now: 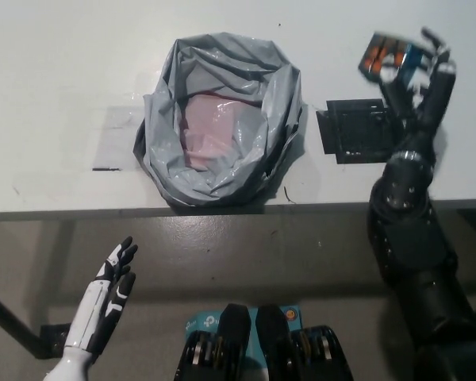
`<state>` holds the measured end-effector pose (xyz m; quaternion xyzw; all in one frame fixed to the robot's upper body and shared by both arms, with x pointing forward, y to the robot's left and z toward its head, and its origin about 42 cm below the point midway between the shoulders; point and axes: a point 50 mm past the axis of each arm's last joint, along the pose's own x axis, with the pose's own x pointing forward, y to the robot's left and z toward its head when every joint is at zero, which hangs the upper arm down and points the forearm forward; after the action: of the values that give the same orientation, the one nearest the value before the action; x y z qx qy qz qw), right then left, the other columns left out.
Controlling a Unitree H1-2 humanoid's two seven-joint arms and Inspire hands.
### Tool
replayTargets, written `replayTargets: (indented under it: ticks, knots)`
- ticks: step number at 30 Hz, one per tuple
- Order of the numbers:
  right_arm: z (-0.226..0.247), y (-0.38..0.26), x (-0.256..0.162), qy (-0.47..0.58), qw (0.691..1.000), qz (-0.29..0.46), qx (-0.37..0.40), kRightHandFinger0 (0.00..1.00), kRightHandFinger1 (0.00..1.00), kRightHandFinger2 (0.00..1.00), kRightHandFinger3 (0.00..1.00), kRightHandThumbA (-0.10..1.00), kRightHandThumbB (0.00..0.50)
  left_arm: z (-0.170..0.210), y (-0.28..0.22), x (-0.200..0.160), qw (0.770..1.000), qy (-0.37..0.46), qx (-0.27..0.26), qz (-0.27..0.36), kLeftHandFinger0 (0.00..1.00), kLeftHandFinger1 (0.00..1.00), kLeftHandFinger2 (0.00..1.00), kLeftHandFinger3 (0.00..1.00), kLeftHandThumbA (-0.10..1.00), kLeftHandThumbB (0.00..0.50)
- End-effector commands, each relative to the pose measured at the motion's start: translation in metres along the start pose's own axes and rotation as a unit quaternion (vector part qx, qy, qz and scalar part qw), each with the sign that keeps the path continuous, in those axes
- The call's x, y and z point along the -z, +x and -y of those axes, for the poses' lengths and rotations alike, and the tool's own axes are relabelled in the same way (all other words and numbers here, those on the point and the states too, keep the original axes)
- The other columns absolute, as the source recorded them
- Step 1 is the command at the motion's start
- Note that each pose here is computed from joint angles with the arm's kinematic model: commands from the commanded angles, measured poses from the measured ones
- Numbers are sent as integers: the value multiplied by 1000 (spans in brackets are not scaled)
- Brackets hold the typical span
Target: Use the right hand to pick up a rubix's cube and place it into a plastic bag and lift the bag
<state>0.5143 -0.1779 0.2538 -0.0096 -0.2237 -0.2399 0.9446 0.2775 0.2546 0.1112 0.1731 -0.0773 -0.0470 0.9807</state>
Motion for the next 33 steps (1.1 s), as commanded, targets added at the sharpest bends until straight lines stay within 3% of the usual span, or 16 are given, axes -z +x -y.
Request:
replayTargets:
  ticks: [1,8,9,10,14,15,17,20,32,33]
  knots:
    - [-49,19,-102,65,990,119,-48,34,312,655,679,-96,196,-1,2,-8,1000,-1,-7,27,1000,1000,1000,1000,1000,126]
    - [-119,-24,-142,57,967,181,-168,0,276,684,664,-100,154,1,-2,-8,1000,-9,-8,24,1000,1000,1000,1000,1000,132]
    - [-122,-26,-142,57,966,183,-174,6,270,647,610,-100,219,2,-2,-8,1000,-9,-9,24,1000,1000,1000,1000,1000,138]
    - [-125,-27,-143,54,965,185,-178,1,234,635,591,-100,178,2,-2,-8,1000,-7,-9,24,1000,1000,1000,1000,1000,134]
    - [-155,-39,-138,21,956,196,-218,0,183,611,594,-100,165,1,-2,-10,1000,-5,-9,26,1000,1000,1000,1000,1000,145]
    - [-164,-42,-134,0,951,198,-237,0,224,664,663,-100,155,0,-2,-11,1000,-8,-10,26,1000,1000,1000,1000,1000,143]
    - [-172,-44,-130,-13,948,191,-253,0,262,694,704,-100,162,0,-1,-11,1000,-9,-10,25,1000,1000,1000,1000,1000,145]
    - [-185,-44,-118,-40,947,163,-273,0,275,690,697,-100,145,1,1,-13,999,-5,-9,30,1000,1000,1000,1000,1000,133]
    - [-172,-37,-68,-173,932,134,-290,8,351,744,796,-100,161,-1,10,-17,999,-6,-4,40,1000,1000,1000,1000,1000,130]
    - [-172,-37,-66,-197,926,137,-293,38,372,747,790,-29,178,-1,10,-16,999,-2,-4,41,1000,1000,1000,1000,1000,134]
